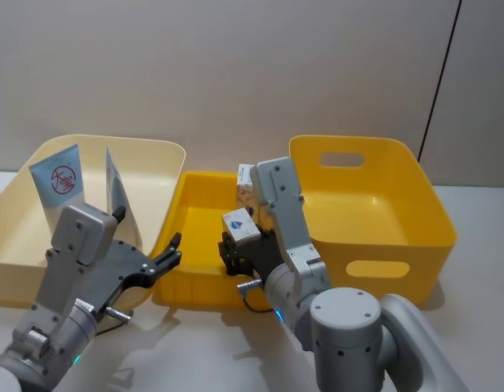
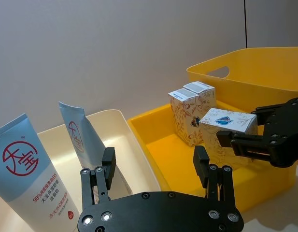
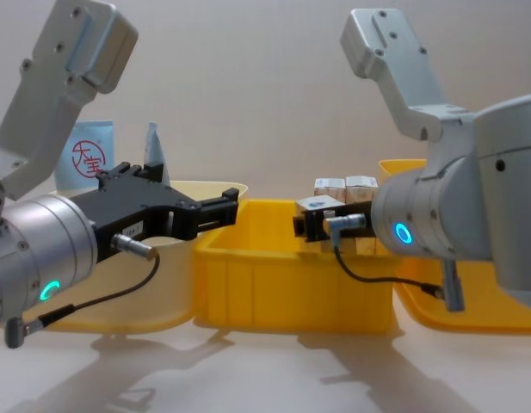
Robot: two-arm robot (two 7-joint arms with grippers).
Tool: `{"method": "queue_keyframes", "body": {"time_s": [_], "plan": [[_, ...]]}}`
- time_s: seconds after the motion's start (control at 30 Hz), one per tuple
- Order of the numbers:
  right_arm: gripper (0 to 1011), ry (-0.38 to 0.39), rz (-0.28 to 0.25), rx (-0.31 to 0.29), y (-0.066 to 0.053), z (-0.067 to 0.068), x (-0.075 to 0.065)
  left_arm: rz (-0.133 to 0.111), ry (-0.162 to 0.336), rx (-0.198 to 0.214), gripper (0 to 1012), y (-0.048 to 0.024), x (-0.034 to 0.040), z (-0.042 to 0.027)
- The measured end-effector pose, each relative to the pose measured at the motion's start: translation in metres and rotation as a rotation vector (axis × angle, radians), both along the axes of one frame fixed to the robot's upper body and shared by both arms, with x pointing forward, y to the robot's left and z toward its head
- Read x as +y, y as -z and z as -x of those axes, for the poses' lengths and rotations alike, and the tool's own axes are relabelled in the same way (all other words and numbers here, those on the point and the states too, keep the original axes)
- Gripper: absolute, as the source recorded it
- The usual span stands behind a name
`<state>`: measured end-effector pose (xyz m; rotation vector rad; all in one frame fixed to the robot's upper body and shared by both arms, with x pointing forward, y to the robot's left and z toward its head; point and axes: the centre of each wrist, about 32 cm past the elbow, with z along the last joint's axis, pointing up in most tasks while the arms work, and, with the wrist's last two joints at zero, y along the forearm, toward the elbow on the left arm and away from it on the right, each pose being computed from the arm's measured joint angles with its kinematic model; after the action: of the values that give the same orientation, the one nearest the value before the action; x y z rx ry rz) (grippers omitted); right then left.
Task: Bimanual collaborative sorting of washing and personal care products
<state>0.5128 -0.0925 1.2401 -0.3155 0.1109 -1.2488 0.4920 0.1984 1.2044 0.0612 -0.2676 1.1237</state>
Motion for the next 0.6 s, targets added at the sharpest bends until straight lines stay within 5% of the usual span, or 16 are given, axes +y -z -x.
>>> {"method": "queue_keyframes", "body": {"time_s": [0.13,0.6], "plan": [[444,0.001,0.000,0.001,0.0002,-0.0002,0.0001,0.000,0.000,0.000,1002,0.0000,0.0000,0.0000],[444,-0.007,0.000,-0.004,-0.0014,0.0009,-0.0012,0.000,0.000,0.000,1002,0.0000,0.0000,0.0000]]}}
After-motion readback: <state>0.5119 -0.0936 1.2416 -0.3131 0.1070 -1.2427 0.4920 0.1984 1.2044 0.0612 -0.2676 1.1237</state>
